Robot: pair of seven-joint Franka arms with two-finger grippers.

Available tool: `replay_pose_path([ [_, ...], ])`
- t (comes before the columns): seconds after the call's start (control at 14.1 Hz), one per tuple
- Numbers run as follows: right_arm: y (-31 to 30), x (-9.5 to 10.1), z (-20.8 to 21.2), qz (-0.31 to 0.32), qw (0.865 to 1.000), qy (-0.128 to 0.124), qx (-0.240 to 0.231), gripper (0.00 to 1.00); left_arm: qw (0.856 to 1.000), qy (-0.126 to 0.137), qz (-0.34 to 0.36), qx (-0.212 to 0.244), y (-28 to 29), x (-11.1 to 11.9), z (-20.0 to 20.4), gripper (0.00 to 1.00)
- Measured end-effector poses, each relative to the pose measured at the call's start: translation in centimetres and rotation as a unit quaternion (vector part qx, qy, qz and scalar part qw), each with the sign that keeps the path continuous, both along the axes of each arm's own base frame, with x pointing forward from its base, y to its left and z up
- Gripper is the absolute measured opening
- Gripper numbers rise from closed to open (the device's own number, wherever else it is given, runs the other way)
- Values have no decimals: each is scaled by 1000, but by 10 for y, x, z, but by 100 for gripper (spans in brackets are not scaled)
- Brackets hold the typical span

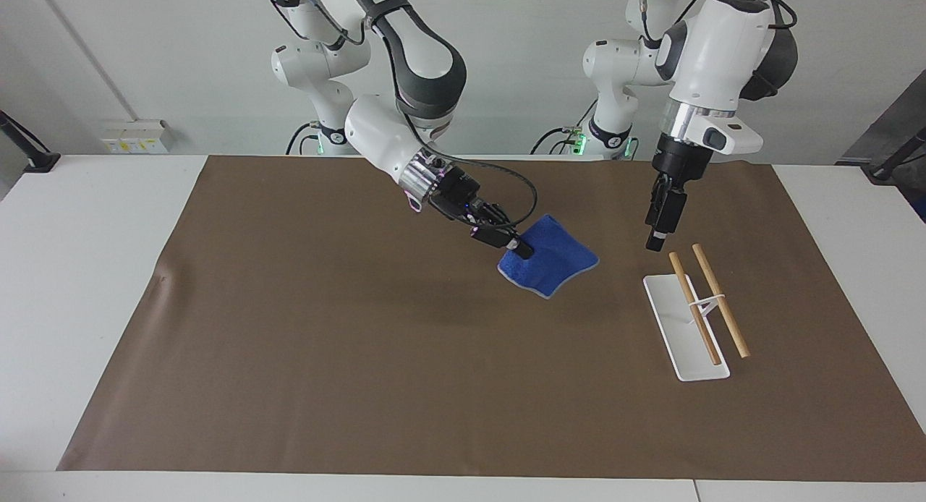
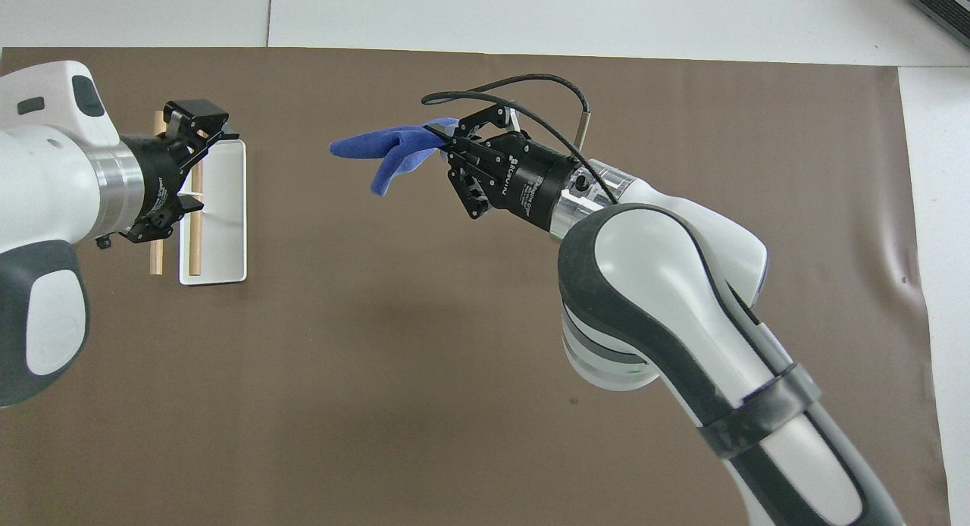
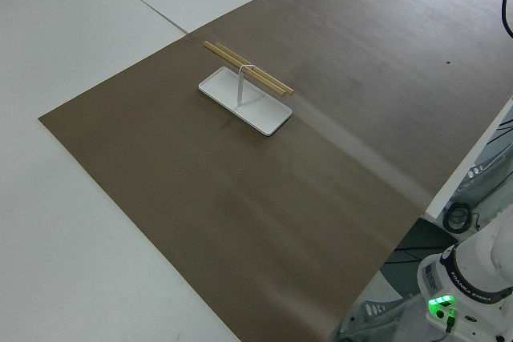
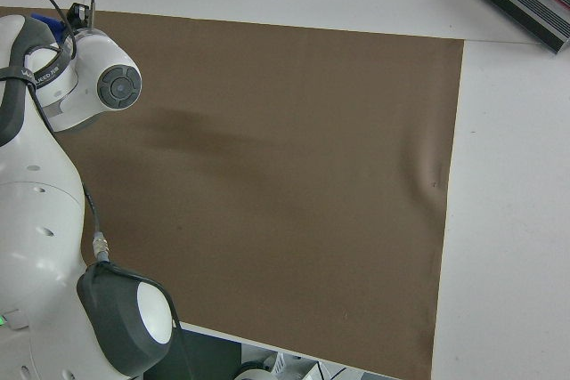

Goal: Right arm passes towel to left arm to hang
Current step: 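Hold the towel with the right gripper while the left gripper approaches it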

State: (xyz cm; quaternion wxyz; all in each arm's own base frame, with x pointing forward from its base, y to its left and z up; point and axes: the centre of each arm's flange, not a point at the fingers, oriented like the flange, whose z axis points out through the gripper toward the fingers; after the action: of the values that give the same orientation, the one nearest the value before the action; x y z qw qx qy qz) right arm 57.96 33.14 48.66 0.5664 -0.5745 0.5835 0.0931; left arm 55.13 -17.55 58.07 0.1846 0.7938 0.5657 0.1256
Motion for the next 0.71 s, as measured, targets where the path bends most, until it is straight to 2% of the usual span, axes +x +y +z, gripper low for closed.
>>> replay_pose_path([
  [0.21, 25, -13, 5, -16, 1000, 14, 15, 4, 999, 7, 26, -16, -14, -5, -2, 100],
  [0.71, 38, -20, 3, -8, 1000, 18, 18, 4, 998, -20, 36, -44, -43, -13, -10, 100],
])
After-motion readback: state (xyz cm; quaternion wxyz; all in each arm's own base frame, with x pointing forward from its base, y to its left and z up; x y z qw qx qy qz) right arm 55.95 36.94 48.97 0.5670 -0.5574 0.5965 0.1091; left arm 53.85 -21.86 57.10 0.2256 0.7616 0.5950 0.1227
